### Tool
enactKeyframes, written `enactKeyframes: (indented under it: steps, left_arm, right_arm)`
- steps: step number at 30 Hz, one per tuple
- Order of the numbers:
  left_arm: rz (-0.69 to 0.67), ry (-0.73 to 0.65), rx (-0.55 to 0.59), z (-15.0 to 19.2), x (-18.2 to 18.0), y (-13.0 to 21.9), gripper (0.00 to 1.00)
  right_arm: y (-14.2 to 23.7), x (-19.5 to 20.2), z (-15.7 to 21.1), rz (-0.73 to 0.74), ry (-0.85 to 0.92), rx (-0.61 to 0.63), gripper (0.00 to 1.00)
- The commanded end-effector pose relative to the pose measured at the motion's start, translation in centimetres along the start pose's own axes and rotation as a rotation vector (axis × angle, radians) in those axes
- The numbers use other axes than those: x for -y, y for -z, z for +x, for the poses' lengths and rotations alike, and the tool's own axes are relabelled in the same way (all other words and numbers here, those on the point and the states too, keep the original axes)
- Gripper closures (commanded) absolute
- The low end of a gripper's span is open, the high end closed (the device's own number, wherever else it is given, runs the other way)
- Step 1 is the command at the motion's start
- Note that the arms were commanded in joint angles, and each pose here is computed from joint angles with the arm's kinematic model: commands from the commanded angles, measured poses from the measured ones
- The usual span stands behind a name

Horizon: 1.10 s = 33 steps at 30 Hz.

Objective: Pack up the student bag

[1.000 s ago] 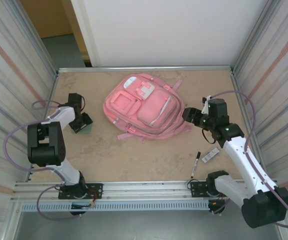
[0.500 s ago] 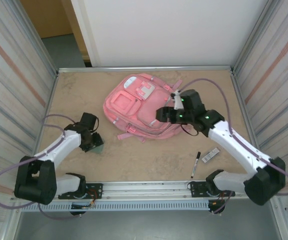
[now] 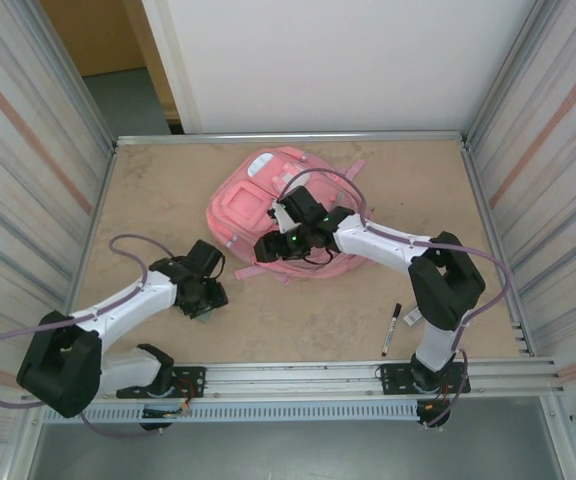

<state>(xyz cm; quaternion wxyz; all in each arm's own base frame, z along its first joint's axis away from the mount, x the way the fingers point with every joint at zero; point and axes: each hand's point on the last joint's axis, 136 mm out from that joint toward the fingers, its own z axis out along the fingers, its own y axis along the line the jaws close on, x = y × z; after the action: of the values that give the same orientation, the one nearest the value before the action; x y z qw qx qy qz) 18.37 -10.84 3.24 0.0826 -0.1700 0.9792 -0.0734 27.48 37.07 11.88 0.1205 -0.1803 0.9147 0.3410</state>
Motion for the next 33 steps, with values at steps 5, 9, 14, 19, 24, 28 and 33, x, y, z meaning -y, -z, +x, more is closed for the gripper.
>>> enactKeyframes:
  steps: [5, 9, 14, 19, 24, 28, 33]
  left_arm:
    - [-0.051, -0.026, -0.036, 5.3, -0.6, -0.7, 0.56]
    - [-0.027, -0.066, -0.087, 7.8, 0.6, -1.0, 0.55]
    - [-0.034, -0.131, -0.083, 8.2, 1.4, 1.2, 0.52]
    - [-0.026, -0.148, 0.019, 5.6, 1.3, 5.7, 0.53]
    - [0.013, -0.009, 0.02, 4.8, -1.3, 6.7, 0.57]
    - [0.156, 0.163, -0.06, 5.2, -1.9, 4.3, 0.7]
    - [0.255, 0.238, -0.069, 4.7, -1.3, 1.9, 0.82]
  right_arm:
    - [-0.5, -0.8, -0.8, -0.04, 0.028, -0.025, 0.4]
    - [-1.5, -1.4, -0.2, -0.083, 0.002, -0.075, 0.4]
    - [-3.3, -2.4, 1.1, -0.122, 0.014, -0.138, 0.41]
    - [-4.8, -3.0, 2.4, -0.142, 0.014, -0.193, 0.45]
    - [-5.8, -4.2, 4.3, -0.142, 0.029, -0.25, 0.46]
    - [-7.9, -5.1, 6.5, -0.156, 0.037, -0.317, 0.46]
    - [-10.1, -6.6, 9.0, -0.194, 0.038, -0.397, 0.46]
